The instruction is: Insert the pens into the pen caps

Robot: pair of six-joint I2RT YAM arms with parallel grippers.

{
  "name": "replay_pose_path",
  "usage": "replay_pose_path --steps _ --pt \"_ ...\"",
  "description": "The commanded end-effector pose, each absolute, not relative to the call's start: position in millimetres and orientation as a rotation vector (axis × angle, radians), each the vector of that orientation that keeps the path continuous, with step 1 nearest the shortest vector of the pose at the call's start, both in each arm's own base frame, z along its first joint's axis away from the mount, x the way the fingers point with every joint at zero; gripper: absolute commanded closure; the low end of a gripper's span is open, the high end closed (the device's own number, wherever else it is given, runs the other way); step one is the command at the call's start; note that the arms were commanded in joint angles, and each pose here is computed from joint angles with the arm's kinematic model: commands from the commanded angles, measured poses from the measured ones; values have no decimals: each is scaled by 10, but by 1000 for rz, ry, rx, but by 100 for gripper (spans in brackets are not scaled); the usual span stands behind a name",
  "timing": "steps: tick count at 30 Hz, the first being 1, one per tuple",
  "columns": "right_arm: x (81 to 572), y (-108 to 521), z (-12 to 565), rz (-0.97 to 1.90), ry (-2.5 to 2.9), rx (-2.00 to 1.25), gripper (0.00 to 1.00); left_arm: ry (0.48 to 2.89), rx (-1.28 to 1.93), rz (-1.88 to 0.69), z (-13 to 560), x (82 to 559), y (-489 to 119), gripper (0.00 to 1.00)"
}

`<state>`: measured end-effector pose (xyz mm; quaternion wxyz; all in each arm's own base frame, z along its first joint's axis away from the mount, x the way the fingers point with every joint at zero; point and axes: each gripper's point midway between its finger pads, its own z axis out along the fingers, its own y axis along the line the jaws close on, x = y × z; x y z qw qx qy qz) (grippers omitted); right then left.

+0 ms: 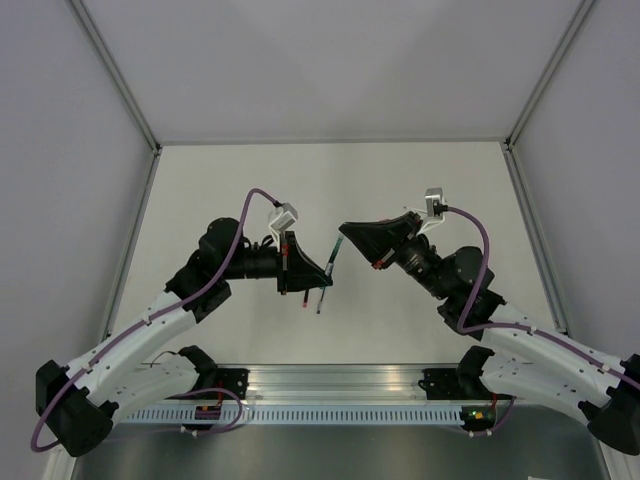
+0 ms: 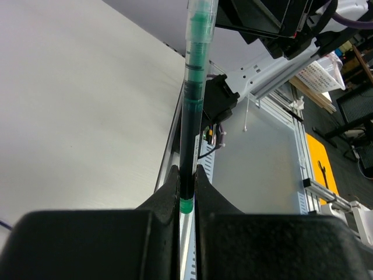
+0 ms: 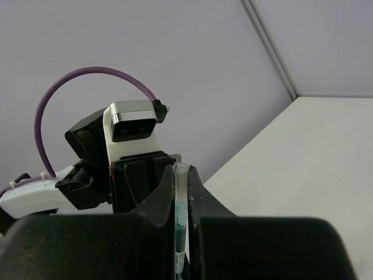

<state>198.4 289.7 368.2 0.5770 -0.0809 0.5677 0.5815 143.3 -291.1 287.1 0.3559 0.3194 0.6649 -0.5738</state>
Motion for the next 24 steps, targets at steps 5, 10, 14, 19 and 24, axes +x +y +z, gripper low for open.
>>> replay_pose_path --steps 5,10,14,19,24 --pt "1630 3153 2823 1326 1682 -461 97 1474 570 -1334 3552 1982 -2834 98" --pt "1769 3138 2905 1244 1684 -440 46 1591 536 -1380 3293 2005 -2894 98" --pt "1923 3054 2989 1142 1692 -389 29 1692 490 -1324 2957 2075 -2849 98" --pt "1989 2892 3051 1045 1704 -358 19 1827 386 -1204 2532 2172 -2700 98" --pt "2060 2569 2952 895 1727 -286 16 2166 182 -898 1709 2290 -2326 98"
